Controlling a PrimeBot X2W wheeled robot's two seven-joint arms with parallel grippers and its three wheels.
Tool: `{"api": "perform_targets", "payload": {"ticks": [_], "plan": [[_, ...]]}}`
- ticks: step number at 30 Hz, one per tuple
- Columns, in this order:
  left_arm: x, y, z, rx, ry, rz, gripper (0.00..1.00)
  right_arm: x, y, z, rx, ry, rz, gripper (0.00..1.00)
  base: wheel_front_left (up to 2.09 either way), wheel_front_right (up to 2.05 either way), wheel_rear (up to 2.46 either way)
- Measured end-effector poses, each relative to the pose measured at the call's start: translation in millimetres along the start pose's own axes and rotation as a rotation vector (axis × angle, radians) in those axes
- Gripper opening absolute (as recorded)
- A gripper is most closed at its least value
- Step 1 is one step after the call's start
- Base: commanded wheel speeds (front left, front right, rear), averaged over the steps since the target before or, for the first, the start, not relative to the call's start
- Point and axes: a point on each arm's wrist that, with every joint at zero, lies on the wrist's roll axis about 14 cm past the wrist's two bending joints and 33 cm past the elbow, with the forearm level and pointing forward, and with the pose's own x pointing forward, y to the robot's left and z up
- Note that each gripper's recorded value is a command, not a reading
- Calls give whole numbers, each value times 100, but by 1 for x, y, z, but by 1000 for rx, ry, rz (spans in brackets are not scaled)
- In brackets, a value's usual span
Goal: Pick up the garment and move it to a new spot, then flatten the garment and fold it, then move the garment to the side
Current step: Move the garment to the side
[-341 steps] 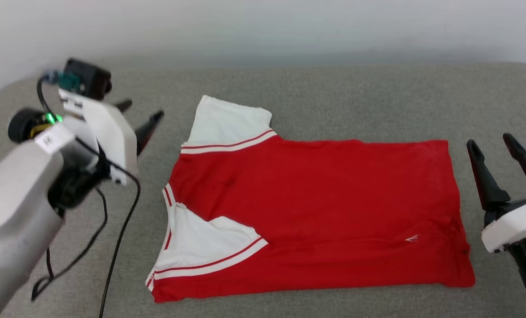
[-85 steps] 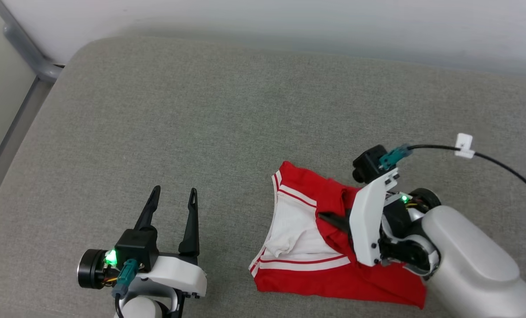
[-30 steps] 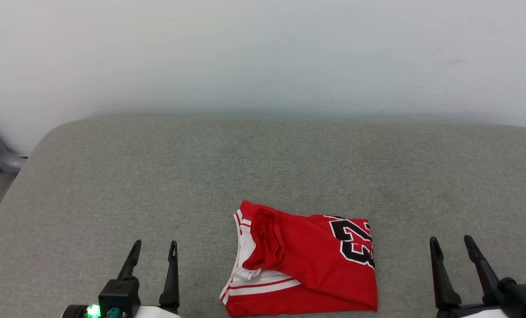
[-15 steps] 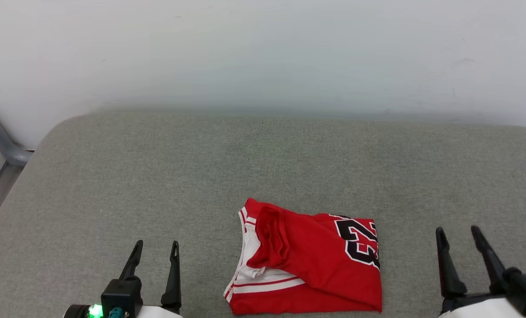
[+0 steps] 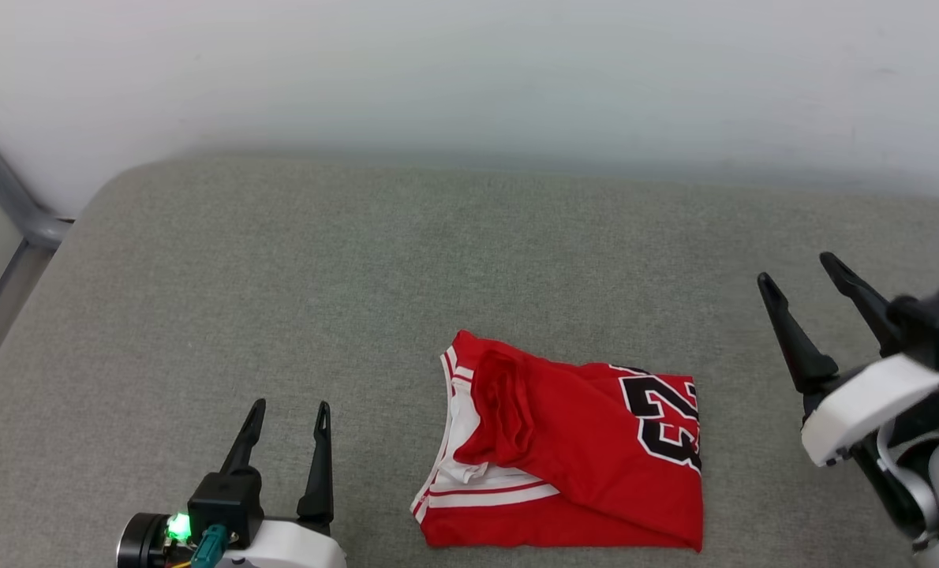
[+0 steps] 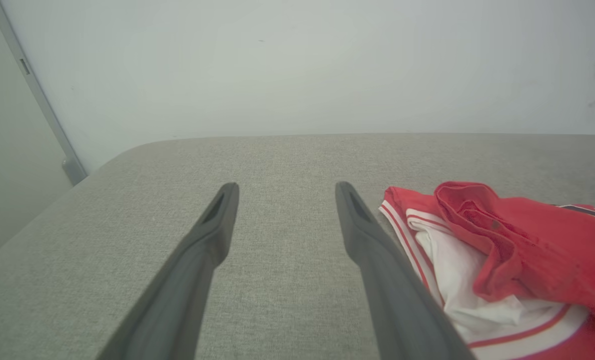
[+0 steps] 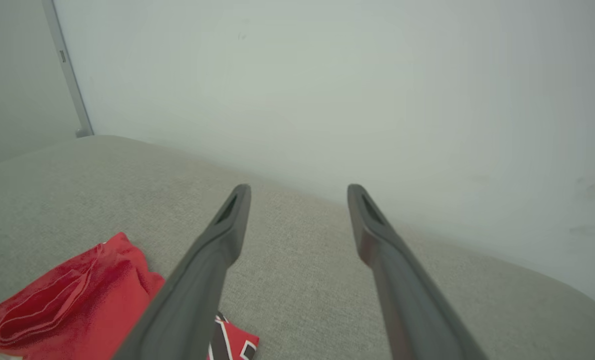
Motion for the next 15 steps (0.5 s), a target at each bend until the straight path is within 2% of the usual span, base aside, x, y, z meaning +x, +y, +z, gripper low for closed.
{"api": "perform_targets", "payload": {"ticks": [5,10,15], "plan": [[7,3,-2,1,7,8,100,13,9,-34,39,262,98,100,0,0,0],[13,3,-5,4,14,10,100,-3,14,-88,182,581,144,100,0,0,0],[21,1,-7,3,21,5,100,-22,28,-128,352,808,189,100,0,0,0]]}}
